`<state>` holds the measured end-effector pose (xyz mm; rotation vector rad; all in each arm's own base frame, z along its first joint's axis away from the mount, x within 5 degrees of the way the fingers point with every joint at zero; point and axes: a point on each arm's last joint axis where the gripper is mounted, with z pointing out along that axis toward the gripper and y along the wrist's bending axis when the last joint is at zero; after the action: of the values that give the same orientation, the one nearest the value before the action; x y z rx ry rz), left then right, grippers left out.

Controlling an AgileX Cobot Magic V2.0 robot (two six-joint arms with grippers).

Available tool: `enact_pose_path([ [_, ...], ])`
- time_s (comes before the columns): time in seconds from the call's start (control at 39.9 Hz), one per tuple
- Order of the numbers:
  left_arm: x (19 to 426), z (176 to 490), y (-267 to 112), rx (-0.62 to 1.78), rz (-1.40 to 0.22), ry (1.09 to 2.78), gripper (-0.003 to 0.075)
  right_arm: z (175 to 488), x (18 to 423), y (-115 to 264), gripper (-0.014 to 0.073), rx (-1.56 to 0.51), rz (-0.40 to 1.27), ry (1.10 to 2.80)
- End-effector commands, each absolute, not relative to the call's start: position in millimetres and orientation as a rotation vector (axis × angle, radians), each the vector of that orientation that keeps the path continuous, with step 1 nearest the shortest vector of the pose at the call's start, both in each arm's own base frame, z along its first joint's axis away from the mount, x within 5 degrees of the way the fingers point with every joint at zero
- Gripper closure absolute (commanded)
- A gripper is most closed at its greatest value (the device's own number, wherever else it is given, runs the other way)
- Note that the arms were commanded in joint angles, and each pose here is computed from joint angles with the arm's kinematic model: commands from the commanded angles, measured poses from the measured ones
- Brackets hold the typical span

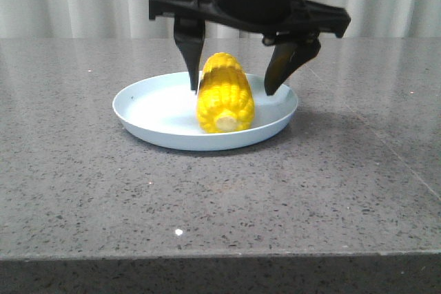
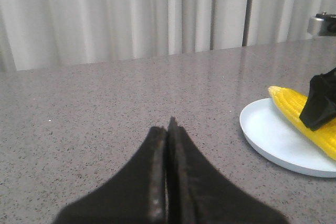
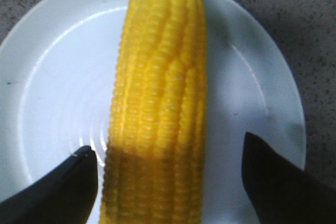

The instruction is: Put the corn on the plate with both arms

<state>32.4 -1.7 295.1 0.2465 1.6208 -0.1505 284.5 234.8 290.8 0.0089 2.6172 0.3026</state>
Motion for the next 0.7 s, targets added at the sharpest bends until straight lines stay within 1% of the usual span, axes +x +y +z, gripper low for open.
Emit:
enact_pose_path([
  [0.0, 31.1, 310.2, -3.0, 0.24, -0.179, 1.525, 0.0741, 348.7, 278.9, 214.2, 0.0002, 0.037, 0.423, 2.421],
  [0.08, 31.1, 310.2, -3.0, 0.24, -0.179, 1.525, 0.0741, 365.1, 277.5, 198.0, 0.0014, 0.055, 0.433, 2.371],
  [0.1, 31.1, 310.2, -3.0, 0.24, -0.179, 1.525, 0.0741, 369.6, 277.3, 192.7, 0.0027, 0.049, 0.427, 2.356],
  [0.13, 31.1, 310.2, -3.0, 0.24, -0.179, 1.525, 0.0741, 375.1, 277.1, 184.7, 0.0059, 0.049, 0.417, 2.343],
  [0.2, 31.1, 310.2, -3.0, 0.24, -0.179, 1.525, 0.0741, 388.3, 273.2, 166.7, 0.0223, 0.044, 0.393, 2.316],
  [0.3, 31.5, 309.2, -3.1, 0.241, -0.178, 1.528, 0.0741, 399.6, 269.3, 143.2, 0.0494, 0.091, 0.351, 2.306],
  [0.35, 31.7, 308.7, -3.2, 0.241, -0.178, 1.529, 0.0741, 404.7, 267.0, 133.4, 0.0592, 0.112, 0.337, 2.297],
  [0.4, 32.2, 307.4, -3.4, 0.242, -0.178, 1.534, 0.0741, 407.9, 266.1, 124.6, 0.066, 0.128, 0.317, 2.293],
  [0.48, 32.5, 306.6, -3.5, 0.243, -0.177, 1.536, 0.0741, 411.2, 265.3, 111.8, 0.0705, 0.131, 0.279, 2.285],
  [0.68, 32.5, 306.6, -3.5, 0.243, -0.177, 1.536, 0.0741, 409.1, 253.3, 78.4, 0.0705, 0.097, 0.174, 2.318],
])
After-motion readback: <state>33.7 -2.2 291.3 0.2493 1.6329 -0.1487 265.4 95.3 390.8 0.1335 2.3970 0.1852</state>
